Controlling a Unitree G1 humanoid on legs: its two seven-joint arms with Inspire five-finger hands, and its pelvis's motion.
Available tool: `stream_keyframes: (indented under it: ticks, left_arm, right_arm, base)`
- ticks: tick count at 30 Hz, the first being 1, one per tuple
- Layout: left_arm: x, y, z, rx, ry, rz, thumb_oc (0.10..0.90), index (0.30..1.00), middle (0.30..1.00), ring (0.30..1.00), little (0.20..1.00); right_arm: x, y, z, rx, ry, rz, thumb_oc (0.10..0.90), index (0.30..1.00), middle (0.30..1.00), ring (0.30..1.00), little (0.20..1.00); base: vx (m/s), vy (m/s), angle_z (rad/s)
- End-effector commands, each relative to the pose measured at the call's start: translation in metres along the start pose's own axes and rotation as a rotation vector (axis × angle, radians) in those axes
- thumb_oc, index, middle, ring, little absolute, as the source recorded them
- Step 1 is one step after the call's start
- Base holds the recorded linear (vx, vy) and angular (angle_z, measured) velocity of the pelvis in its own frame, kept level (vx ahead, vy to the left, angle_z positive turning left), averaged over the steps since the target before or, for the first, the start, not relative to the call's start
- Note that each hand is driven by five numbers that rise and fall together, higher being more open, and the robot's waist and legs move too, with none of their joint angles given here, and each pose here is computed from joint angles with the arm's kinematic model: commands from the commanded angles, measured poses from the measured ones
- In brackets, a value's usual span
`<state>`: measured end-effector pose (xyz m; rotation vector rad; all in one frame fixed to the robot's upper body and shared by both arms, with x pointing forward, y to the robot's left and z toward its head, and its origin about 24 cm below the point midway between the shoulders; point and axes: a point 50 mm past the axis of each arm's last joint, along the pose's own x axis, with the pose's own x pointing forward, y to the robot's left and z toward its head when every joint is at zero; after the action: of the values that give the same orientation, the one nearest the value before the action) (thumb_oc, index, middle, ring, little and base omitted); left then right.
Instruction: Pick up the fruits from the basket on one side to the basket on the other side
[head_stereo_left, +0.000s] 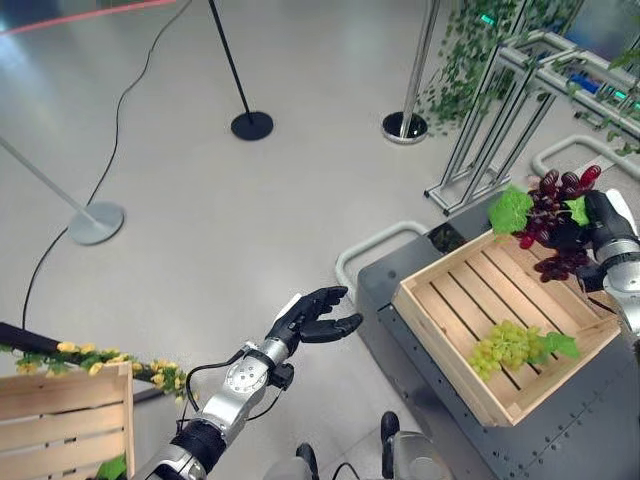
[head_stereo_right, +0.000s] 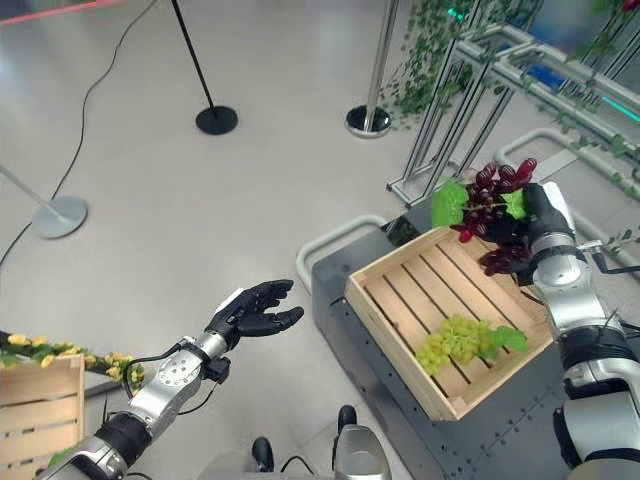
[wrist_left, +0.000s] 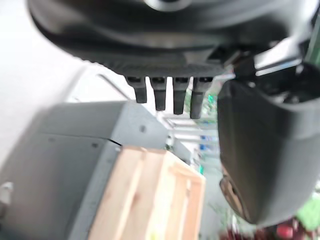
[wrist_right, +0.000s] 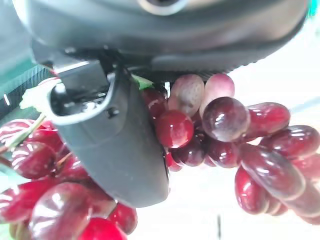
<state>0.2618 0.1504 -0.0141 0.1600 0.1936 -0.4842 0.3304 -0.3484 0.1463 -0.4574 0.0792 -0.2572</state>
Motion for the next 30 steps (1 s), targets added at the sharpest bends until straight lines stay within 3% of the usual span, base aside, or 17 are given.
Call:
stream_keyframes:
  ticks: [1, 5, 12, 22, 30]
  left_arm:
    - [0.006, -0.009, 0.029, 0.066, -0.121, -0.137, 0.800, 0.900, 0.900, 0.900, 0.900]
    - [0.016, -0.012, 0.050, 0.107, -0.141, -0.248, 0.800, 0.900, 0.900, 0.900, 0.900]
    - [0.033, -0.011, 0.082, 0.071, -0.178, -0.325, 0.800, 0.900, 0.900, 0.900, 0.900]
    - [0.055, 0.002, 0.136, 0.102, -0.272, -0.209, 0.800, 0.900, 0.900, 0.900, 0.900]
    - [0.059, 0.016, 0.144, 0.077, -0.242, -0.103, 0.800, 0.900, 0.900, 0.900, 0.900]
  right_arm:
    - [0.007, -0.008, 0.045, 0.269, -0.182, 0.027, 0.400, 0.300, 0.300, 0.300, 0.300]
    - [0.010, 0.015, 0.048, 0.512, -0.187, 0.188, 0.400, 0.300, 0.300, 0.300, 0.300]
    - [0.014, 0.063, 0.072, 0.731, -0.215, 0.439, 0.400, 0.300, 0.300, 0.300, 0.300]
    - [0.009, 0.122, 0.099, 0.665, -0.225, 0.603, 0.400, 0.300, 0.300, 0.300, 0.300]
    - [0.002, 0.149, 0.111, 0.553, -0.253, 0.653, 0.400, 0.300, 0.300, 0.300, 0.300]
  base:
    - [0.03, 0.022, 0.01]
    - [0.04, 0.031, 0.02]
    - [0.03, 0.025, 0.09]
    - [0.02, -0.009, 0.13]
    - [0.01, -0.009, 0.18]
